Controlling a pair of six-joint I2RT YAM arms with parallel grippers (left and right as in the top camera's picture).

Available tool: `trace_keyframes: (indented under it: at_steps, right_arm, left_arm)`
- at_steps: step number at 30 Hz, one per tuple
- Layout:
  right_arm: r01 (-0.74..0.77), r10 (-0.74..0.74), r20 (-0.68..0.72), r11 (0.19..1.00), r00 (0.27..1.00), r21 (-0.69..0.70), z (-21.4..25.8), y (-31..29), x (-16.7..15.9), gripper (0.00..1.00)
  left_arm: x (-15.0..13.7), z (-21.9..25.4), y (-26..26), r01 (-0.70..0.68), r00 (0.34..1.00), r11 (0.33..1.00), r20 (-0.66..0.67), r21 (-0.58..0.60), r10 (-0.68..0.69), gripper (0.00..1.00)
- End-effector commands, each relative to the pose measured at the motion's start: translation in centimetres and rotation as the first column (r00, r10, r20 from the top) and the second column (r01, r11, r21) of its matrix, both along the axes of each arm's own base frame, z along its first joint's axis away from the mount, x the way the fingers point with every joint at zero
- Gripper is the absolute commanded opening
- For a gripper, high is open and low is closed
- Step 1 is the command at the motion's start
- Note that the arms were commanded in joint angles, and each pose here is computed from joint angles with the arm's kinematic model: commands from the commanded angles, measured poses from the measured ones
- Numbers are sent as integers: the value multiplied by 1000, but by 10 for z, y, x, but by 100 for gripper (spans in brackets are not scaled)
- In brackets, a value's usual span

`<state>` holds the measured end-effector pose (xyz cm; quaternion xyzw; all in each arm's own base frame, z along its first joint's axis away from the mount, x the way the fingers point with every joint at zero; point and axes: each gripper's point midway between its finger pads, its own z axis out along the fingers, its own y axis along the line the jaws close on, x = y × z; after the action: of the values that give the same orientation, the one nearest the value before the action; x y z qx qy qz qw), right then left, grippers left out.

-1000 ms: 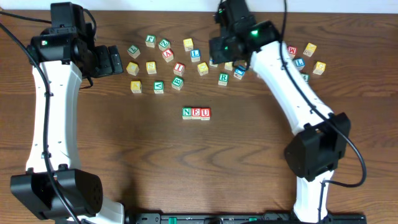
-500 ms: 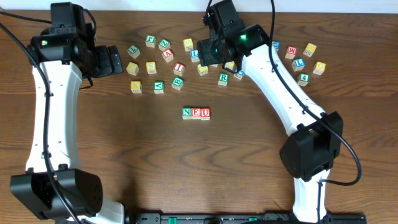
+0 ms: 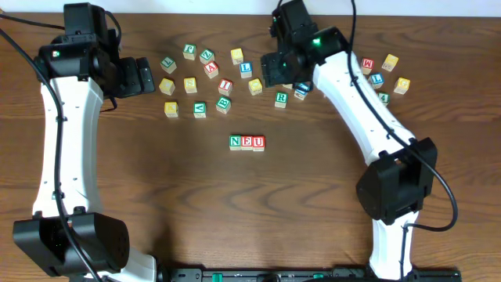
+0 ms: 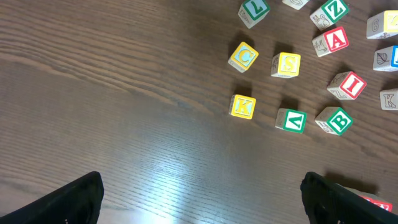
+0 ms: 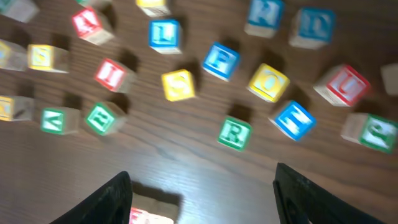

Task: Spell out NEURIPS
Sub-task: 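Move the right gripper over the green R block in the pile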

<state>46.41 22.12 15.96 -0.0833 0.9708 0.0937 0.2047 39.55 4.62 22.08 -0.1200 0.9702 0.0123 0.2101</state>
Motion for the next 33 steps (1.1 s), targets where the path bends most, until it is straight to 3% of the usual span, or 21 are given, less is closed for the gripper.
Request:
trace_keyframes:
  at_steps: [1,7,16,26,33]
  right_arm:
    - [43,-43,-19,999,999,-8,-1,-19,5,68]
    - [66,-66,-68,998,996,-2,-9,-22,-2,63]
    - [146,-144,-150,989,978,4,-60,-21,-15,55]
    - [144,-142,-69,989,988,26,-85,-5,-4,48]
    - [186,-186,-28,983,982,-1,-95,-7,-1,49]
  left_arm:
    - [-1,7,4,3,1000,1000,14,18,-3,100]
    - [-1,7,4,3,1000,1000,14,18,-3,100]
    - [-1,7,4,3,1000,1000,14,18,-3,100]
    - [-1,7,4,3,1000,1000,14,18,-3,100]
    - [-1,7,4,3,1000,1000,14,18,-3,100]
